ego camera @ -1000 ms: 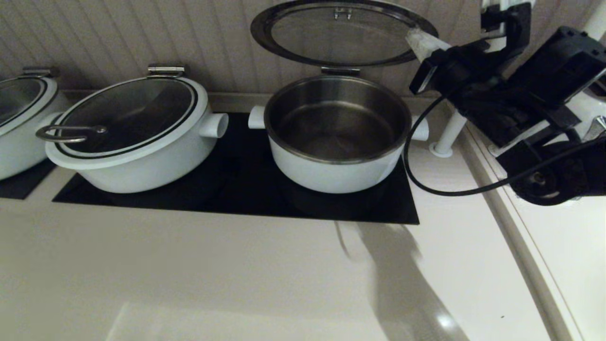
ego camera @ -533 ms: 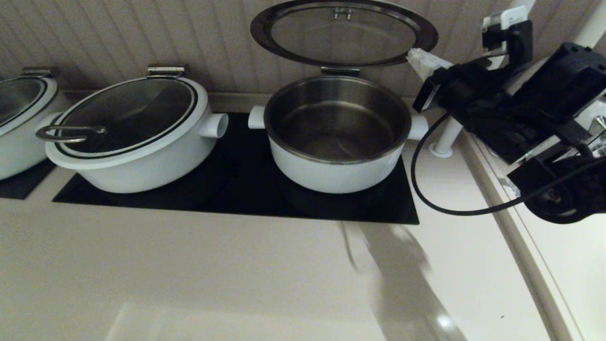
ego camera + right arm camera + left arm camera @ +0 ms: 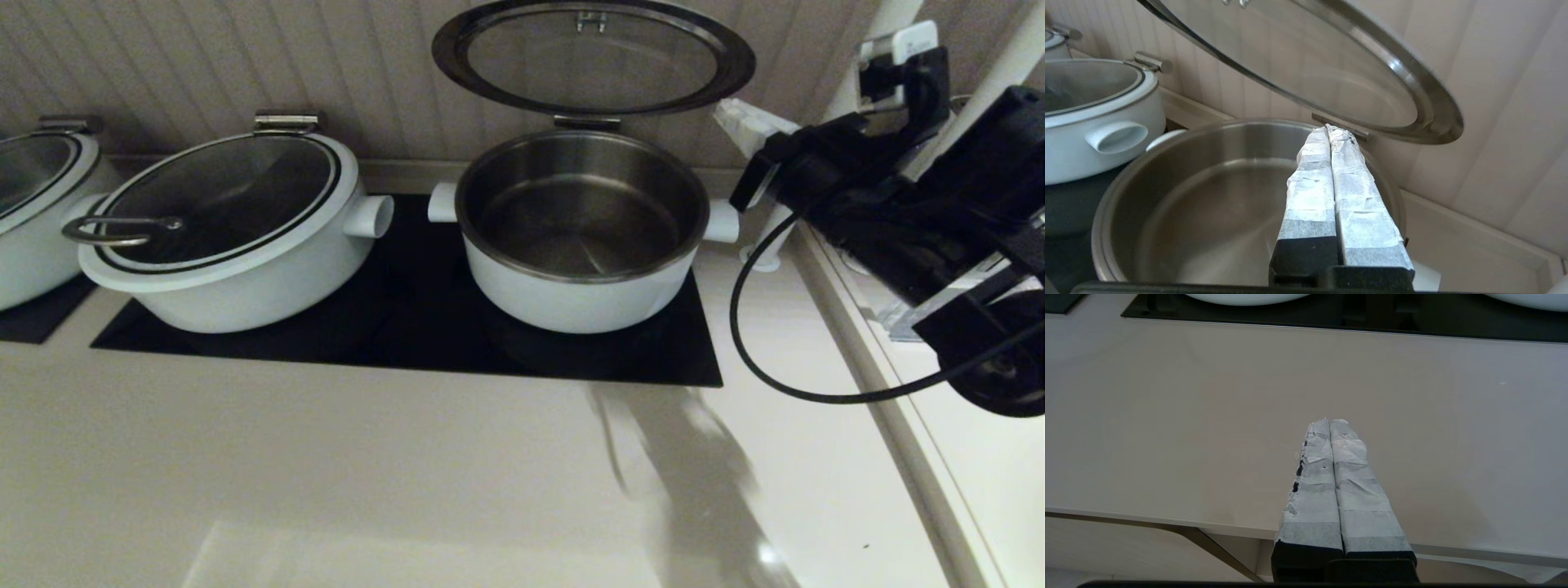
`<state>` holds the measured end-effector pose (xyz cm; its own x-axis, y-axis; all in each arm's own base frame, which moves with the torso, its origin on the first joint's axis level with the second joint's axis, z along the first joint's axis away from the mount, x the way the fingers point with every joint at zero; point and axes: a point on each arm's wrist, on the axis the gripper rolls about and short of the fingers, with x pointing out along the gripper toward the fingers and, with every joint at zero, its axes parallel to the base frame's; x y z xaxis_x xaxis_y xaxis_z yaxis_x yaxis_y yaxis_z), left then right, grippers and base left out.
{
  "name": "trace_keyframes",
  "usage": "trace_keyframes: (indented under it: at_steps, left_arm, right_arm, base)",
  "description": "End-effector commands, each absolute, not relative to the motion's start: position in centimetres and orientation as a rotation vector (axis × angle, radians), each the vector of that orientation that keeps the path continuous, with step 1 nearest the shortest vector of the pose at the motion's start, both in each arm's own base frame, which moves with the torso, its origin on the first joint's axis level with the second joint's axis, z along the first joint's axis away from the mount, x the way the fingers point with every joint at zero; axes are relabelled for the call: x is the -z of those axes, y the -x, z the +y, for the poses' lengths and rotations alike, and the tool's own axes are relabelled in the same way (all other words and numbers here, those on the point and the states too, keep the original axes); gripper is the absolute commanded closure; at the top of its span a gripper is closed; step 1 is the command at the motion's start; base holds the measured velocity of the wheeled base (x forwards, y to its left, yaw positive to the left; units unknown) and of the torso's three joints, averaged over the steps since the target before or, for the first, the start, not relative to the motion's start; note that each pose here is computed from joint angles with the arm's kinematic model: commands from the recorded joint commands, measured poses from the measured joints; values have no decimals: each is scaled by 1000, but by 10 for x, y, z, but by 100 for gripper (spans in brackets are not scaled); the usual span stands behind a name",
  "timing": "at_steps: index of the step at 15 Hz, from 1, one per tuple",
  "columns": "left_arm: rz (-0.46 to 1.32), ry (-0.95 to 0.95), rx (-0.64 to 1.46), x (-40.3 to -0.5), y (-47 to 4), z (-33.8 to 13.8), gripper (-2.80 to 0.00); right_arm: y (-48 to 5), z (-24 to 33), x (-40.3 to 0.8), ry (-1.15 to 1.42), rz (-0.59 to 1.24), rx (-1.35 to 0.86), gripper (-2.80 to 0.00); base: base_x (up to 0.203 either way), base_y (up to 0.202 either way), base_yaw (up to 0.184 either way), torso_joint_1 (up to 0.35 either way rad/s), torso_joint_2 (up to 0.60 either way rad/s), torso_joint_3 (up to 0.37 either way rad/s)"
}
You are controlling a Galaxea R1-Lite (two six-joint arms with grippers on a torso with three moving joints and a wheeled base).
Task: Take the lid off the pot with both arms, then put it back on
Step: Close the pot lid
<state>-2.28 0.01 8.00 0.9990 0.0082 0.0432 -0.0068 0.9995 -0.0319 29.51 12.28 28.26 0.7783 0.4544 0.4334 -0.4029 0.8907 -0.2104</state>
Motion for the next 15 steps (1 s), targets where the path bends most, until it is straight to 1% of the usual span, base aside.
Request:
trace_keyframes:
  at_steps: [1,11,15]
  left_arm:
    - [-45,32,-8,-80,23,0,0]
    - [-45,32,-8,-80,23,0,0]
    - [-44,32,-8,-80,23,0,0]
  right_arm:
    - [-288,120,-291,106,-527,-465,0]
    - [-262,110,-317,92,-601,-460,0]
    - [-258,109,-324,76,-630,-500,0]
  base:
    - [0,0,0,0,0,0]
    - [0,0,0,0,0,0]
    - [0,0,0,0,0,0]
